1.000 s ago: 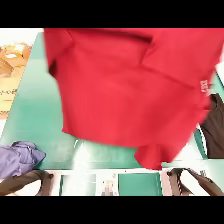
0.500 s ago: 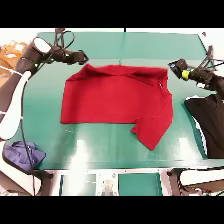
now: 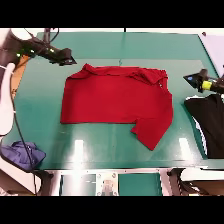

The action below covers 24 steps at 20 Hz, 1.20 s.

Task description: Fold the shirts.

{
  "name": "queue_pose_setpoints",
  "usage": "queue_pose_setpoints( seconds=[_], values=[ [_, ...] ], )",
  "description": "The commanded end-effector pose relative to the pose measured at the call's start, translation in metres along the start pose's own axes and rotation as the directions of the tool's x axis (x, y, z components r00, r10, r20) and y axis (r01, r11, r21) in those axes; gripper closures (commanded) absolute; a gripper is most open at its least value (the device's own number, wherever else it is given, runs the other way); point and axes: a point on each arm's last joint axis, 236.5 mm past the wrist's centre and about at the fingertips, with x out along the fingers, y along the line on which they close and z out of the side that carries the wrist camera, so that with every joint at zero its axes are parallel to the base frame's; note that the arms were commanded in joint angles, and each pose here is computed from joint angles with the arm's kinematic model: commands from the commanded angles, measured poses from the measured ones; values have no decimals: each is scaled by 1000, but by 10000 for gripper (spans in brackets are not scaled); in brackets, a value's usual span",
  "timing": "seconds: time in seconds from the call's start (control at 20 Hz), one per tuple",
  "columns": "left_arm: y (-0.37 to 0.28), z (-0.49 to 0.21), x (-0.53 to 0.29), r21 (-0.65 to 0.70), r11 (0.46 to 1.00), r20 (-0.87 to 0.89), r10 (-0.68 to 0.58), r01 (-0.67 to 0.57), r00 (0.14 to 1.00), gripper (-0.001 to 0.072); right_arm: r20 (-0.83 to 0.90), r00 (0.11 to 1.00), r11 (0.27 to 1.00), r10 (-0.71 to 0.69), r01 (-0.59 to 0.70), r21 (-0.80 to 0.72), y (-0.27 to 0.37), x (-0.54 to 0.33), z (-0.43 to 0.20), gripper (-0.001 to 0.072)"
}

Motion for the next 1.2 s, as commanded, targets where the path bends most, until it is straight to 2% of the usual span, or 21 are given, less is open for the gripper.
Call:
queue_pose_setpoints(
  seconds=[0.0, 0.1, 0.15, 0.2, 0.25, 0.45, 0.6, 0.85, 1.15],
  values=[
    [8, -49, -44, -9, 996, -167, 87, -90, 982, 689, -83, 978, 980, -190, 194, 47, -39, -43, -56, 694],
    [11, -73, -63, -30, 992, -159, 116, -123, 980, 689, -144, 916, 919, -375, 388, 75, -82, -68, -95, 690],
    [13, -87, -69, -53, 992, -143, 110, -118, 984, 689, -174, 888, 891, -425, 445, 93, -97, -75, -112, 545],
    [19, -110, -72, -79, 990, -143, 108, -120, 984, 689, -194, 879, 877, -436, 464, 128, -105, -75, -124, 355],
    [28, -134, -75, -121, 984, -153, 110, -129, 982, 689, -216, 876, 873, -431, 466, 148, -111, -73, -135, 309],
    [70, -229, -80, -349, 926, -180, 86, -146, 980, 689, -305, 863, 864, -402, 468, 185, -127, -59, -171, 313],
    [97, -241, -85, -493, 863, -85, 81, -112, 993, 689, -376, 859, 875, -347, 441, 201, -139, -45, -192, 313],
    [91, -240, -87, -510, 857, -68, 44, -72, 997, 688, -407, 897, 912, -170, 300, 280, -137, -4, -206, 313],
    [88, -236, -87, -514, 856, -52, 32, -55, 998, 687, -395, 910, 931, -127, 247, 269, -128, 1, -198, 316]
  ],
)
